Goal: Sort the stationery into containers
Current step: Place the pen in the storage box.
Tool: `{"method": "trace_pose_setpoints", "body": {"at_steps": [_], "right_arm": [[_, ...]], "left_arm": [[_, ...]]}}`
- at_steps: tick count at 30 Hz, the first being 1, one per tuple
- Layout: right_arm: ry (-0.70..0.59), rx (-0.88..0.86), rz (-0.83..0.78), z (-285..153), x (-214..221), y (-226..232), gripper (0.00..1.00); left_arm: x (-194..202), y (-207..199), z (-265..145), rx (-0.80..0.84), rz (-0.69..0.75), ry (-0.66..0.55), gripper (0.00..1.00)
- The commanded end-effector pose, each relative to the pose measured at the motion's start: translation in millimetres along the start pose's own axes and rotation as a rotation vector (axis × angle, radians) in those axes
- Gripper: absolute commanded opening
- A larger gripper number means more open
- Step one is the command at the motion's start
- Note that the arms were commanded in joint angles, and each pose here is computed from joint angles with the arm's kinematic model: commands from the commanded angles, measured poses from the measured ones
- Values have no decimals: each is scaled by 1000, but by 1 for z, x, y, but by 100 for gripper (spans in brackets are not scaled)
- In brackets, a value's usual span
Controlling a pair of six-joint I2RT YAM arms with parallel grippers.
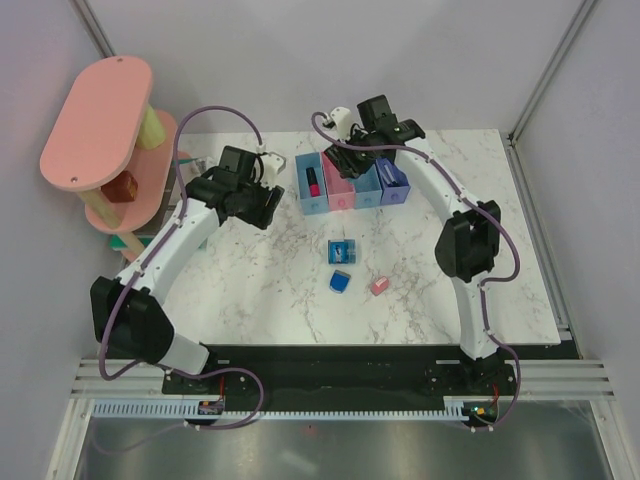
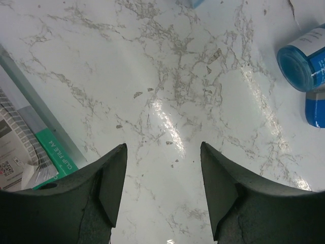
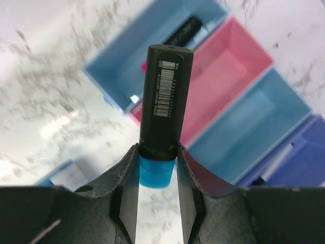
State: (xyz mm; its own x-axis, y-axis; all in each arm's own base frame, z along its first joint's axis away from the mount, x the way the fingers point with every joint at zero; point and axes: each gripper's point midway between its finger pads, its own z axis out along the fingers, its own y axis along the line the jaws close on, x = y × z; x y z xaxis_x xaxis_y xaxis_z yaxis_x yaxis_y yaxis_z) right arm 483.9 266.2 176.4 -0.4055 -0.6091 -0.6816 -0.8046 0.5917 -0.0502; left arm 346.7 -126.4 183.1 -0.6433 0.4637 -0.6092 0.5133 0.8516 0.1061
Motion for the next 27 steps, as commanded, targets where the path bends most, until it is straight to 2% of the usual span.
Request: {"method": "trace_pose_setpoints", "body": {"at_steps": [1,5,10,17,27], "right_arm": [[-286,-93,120,13,-67,9,0],[-355,-209,170,43,-84,26,0],[-441,-224,190,65,-96,25,1],[-413,-245,249,101,-72,26,0],[-369,-227,258,113,-45,29,3]], "left_arm": [[-19,15,-18,-89,-55,-113,67],[-6,14,-18,-86,-14,-91,66],[-1,17,-21,-99,32,-88,67],[-14,16,-28,-84,42,-109,67],[-16,13,-25,-63,42,-103,67]]}}
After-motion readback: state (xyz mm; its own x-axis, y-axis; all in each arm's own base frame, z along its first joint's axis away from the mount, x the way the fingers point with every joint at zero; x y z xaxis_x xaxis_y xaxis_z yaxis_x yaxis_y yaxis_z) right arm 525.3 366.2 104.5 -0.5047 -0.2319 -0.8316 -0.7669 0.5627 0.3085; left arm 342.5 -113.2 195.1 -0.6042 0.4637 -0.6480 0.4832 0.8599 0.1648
